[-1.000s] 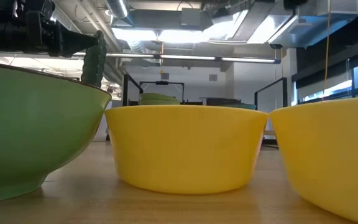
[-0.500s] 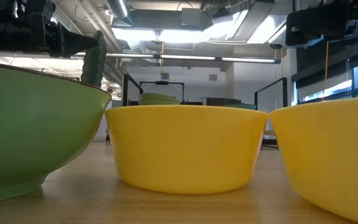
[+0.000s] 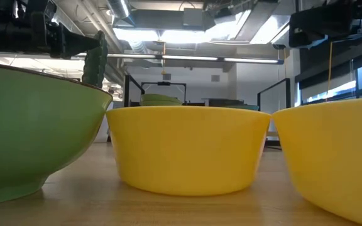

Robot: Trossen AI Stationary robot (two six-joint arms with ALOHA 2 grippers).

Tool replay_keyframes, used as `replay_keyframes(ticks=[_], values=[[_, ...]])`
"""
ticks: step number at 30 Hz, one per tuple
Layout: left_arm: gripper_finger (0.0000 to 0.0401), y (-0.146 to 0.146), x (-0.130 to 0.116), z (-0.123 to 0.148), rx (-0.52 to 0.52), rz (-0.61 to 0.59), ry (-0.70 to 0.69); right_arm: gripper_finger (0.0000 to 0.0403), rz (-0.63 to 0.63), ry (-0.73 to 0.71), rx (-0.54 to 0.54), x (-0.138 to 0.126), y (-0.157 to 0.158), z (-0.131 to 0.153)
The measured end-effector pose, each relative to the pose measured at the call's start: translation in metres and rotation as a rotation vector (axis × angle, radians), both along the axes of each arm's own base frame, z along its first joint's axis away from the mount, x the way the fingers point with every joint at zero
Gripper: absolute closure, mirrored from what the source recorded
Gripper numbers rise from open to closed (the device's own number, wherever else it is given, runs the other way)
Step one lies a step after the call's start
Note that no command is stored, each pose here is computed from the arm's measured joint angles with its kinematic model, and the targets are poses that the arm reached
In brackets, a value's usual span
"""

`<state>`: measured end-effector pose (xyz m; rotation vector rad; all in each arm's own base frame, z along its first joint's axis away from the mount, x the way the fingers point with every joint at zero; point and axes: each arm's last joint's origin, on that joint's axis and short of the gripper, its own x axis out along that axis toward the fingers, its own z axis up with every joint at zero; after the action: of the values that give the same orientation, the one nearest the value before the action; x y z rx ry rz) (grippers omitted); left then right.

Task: Pick & Place Mini bowls
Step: Stack the yellow bowl on the top of the yellow bowl on the shelf

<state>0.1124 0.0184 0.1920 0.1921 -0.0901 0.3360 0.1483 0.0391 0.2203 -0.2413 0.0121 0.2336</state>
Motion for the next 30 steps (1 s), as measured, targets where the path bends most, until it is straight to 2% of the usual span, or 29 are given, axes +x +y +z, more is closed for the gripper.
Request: replay_keyframes(ticks=[15, 20, 25, 30], values=[[0.0398, 0.000, 0.000, 0.000, 0.002, 0.017, -0.005, 0.0387, -0.025, -0.003, -0.018, 0.000, -0.001, 0.000], [0.0393, 0.001, 0.000, 0.002, 0.002, 0.025, -0.020, 0.0385, -0.027, -0.009, 0.038, 0.005, 0.001, 0.000], [0.0397, 0.001, -0.001, 0.002, -0.005, 0.023, -0.023, 0.0393, 0.010, 0.044, 0.093, 0.027, 0.008, 0.012], [0.0395, 0.001, 0.000, 0.002, -0.005, 0.023, -0.022, 0.0397, -0.008, 0.224, 0.098, 0.073, 0.021, 0.023]])
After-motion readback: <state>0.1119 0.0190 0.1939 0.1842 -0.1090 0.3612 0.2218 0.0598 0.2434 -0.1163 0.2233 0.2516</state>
